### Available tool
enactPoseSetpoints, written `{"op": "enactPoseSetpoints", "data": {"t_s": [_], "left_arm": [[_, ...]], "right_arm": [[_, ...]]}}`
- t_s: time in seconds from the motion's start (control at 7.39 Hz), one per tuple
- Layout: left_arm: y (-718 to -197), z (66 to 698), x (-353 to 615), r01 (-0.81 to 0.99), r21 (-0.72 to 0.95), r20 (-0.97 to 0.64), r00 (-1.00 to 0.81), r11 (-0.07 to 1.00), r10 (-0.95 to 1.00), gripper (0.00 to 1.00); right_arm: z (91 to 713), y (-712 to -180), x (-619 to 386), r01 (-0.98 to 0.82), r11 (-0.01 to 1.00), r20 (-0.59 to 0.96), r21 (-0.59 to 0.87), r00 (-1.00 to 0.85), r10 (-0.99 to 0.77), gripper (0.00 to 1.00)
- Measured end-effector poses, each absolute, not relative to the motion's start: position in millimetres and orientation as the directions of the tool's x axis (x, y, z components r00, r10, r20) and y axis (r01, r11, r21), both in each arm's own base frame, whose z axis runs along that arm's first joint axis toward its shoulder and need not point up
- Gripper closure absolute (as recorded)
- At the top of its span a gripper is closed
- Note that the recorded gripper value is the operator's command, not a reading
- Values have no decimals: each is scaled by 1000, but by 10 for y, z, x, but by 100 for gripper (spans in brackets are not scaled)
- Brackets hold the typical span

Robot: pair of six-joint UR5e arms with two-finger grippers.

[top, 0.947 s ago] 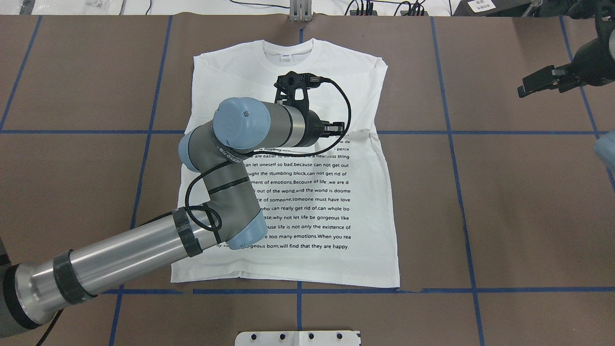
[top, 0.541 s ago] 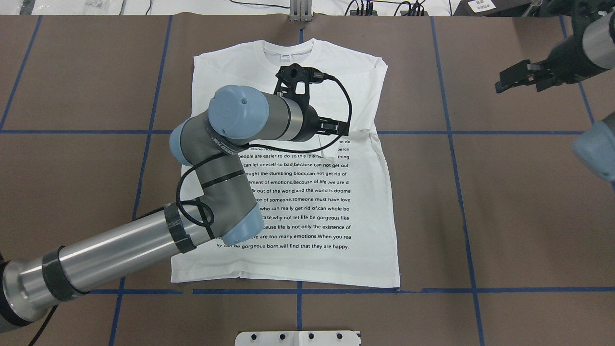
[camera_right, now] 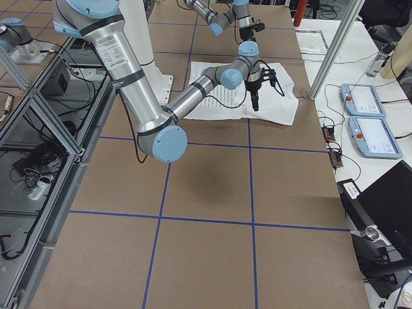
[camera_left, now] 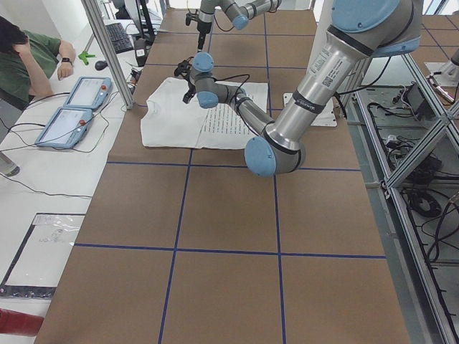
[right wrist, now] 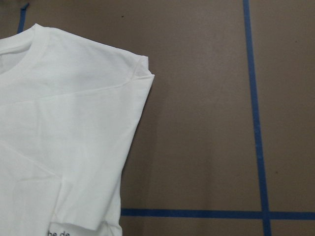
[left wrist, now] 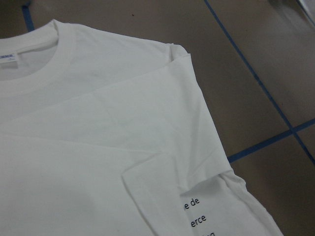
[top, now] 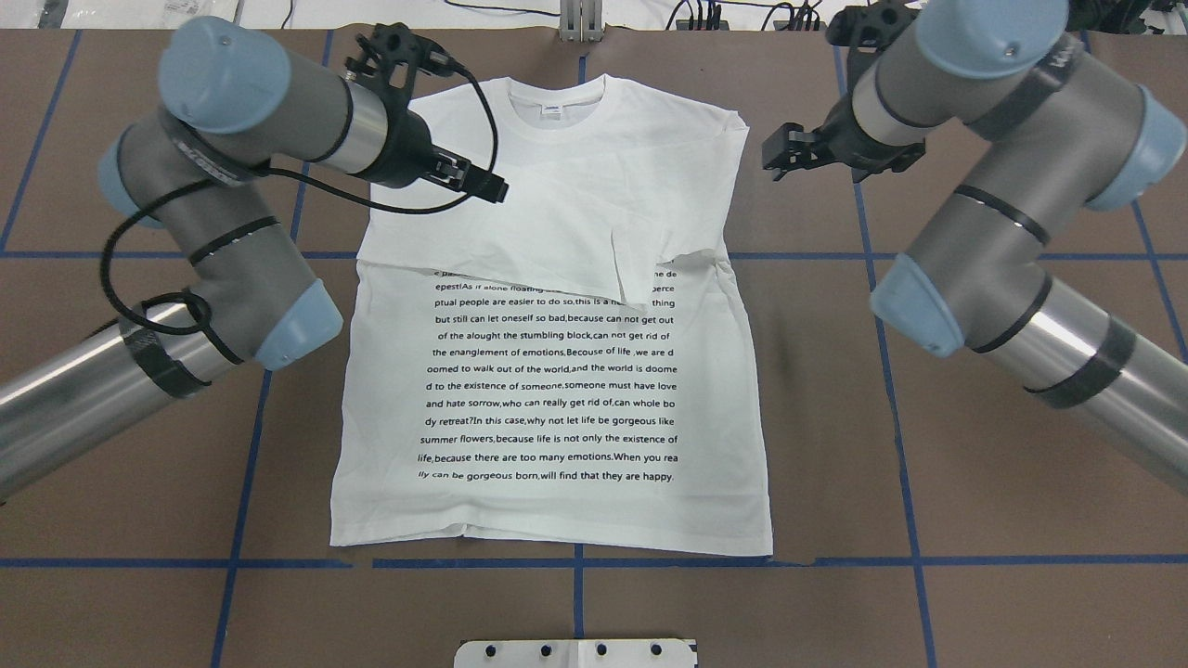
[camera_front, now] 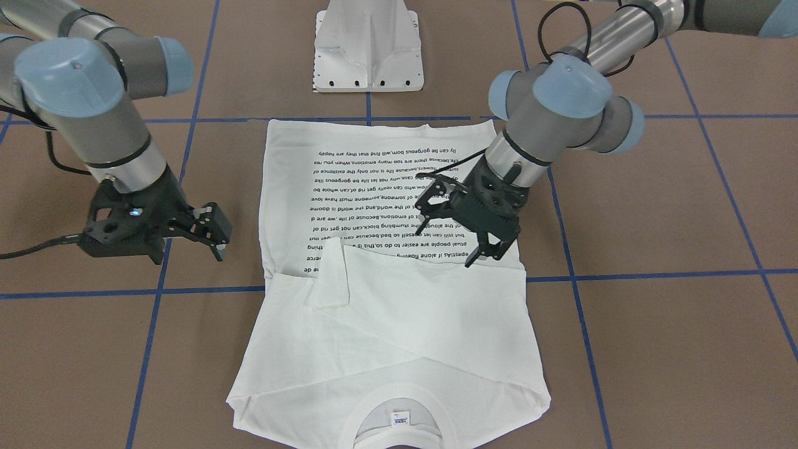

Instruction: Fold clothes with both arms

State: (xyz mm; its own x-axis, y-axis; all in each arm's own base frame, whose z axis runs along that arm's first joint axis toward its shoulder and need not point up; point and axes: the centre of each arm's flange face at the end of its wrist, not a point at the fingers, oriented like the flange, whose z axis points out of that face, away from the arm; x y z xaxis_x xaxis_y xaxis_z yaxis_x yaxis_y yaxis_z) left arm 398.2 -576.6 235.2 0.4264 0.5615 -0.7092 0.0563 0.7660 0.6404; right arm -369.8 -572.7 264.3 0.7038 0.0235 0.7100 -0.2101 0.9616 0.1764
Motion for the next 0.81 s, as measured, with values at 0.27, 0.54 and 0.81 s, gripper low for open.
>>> {"op": "enactPoseSetpoints", "data": {"t_s": [0.27, 0.54, 0.81], "left_arm": [[-6035, 2781, 3237, -12, 707, -628, 448, 707, 636, 0], [-6088, 2918, 3028, -30, 720, -610, 451, 693, 652, 0], [-6090, 2956, 2999, -33, 720, -608, 451, 693, 654, 0]], "right_arm": [[2289, -5826, -4568, -230, 960, 655, 158, 752, 73, 0], [2148, -5728, -5268, -244, 957, 602, 160, 792, 101, 0], [2102, -5448, -5692, -211, 960, 563, 184, 823, 73, 0]]}}
